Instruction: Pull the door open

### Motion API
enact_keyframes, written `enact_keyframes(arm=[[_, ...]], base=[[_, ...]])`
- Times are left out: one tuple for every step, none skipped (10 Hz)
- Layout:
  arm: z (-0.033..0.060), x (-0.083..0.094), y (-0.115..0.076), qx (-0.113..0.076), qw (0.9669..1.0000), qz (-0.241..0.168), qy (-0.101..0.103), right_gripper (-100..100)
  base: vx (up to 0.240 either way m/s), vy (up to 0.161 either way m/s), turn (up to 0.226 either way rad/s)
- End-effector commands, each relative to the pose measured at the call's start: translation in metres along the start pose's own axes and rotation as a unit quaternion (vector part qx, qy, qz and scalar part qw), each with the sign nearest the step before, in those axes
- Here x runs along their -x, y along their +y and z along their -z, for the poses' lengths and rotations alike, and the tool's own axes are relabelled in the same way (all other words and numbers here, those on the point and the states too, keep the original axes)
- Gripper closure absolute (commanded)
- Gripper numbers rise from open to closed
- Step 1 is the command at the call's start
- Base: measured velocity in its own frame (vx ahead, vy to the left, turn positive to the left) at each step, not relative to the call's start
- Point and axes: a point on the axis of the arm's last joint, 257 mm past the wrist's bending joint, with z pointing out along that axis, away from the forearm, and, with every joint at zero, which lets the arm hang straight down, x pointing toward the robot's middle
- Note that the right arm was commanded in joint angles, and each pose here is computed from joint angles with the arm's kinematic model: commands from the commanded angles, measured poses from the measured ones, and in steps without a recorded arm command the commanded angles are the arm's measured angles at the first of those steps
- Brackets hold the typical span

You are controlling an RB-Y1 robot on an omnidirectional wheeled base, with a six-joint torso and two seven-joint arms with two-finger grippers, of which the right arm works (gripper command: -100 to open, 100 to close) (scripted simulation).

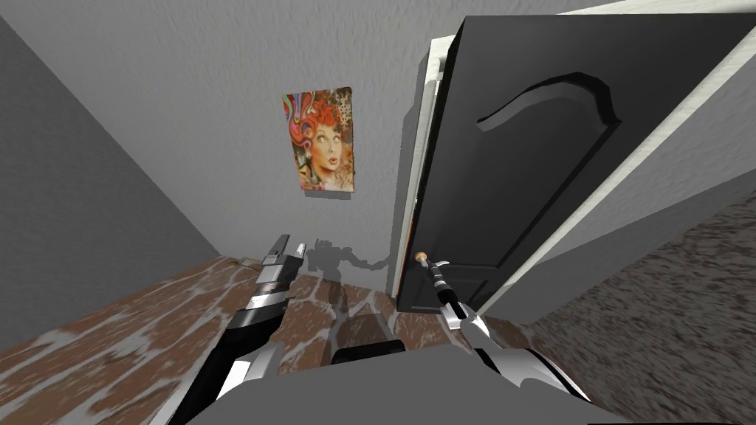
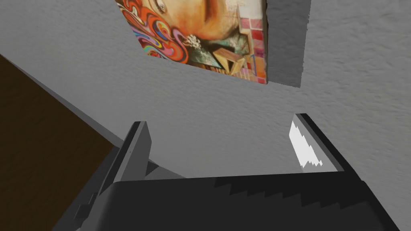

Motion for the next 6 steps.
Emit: enact_keyframes(arm=[[0.0036, 0.003, 0.0, 0.001, 1.0, 0.001, 0.009, 100], [0.0059, 0.004, 0.0, 0.001, 0.9999, 0.001, 0.015, 100], [0.0079, 0.005, 0.0, 0.001, 0.9998, 0.001, 0.019, 100], [0.0104, 0.006, 0.0, 0.001, 0.9997, 0.001, 0.025, 100], [0.0087, 0.003, 0.0, 0.0, 0.9997, 0.0, 0.023, 100], [0.0155, -0.001, -0.001, 0.002, 0.9992, -0.001, 0.04, 100]], base=[[-0.183, -0.094, 0.15], [-0.207, -0.07, 0.16], [-0.225, -0.053, 0.125], [-0.202, -0.051, 0.115], [-0.085, -0.02, 0.031], [-0.167, -0.077, 0.093]])
